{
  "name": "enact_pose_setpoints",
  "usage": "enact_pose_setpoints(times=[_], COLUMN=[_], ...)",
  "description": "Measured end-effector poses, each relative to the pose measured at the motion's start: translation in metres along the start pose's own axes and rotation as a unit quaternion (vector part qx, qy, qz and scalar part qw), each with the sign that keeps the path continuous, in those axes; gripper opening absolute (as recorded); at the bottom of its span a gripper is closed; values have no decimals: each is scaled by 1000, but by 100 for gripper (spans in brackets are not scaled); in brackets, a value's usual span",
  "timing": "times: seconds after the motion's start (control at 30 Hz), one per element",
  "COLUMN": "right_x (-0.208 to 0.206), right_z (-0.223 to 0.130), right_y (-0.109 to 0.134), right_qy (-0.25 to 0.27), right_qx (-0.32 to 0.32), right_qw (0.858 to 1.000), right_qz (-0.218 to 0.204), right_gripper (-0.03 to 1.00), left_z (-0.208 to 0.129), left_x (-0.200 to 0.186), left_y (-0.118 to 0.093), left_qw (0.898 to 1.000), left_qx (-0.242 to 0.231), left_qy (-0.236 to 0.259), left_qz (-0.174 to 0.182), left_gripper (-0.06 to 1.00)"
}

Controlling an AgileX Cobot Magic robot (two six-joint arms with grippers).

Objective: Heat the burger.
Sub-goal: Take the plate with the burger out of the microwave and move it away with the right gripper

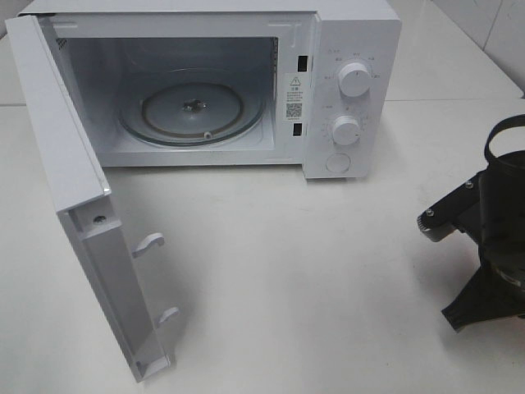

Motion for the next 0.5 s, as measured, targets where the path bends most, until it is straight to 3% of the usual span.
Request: enact_pose_setpoints(times=[0.5], right_x=[36], right_z=[0], right_y=[8], right_qy=[37], right_qx=[24], right_qw=[999], right_qz=[12], right_gripper=[8], left_z=[0], left_x=[0], left_y=[0], left_qw=[1000], left_qx=[0], left_qy=[0], left_qz=[0], left_gripper=[99])
Point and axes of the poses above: a point on each arm's last joint axis where the gripper is mounted, x pointing out along that axis toward the gripper, y along the wrist's bending axis when the last joint is at zero, z = x × y, the point moved 6 cm from there along x, pointing out along that axis toward the gripper, and after that the axes turned 1 degree about -x, right-handed, at the moved point
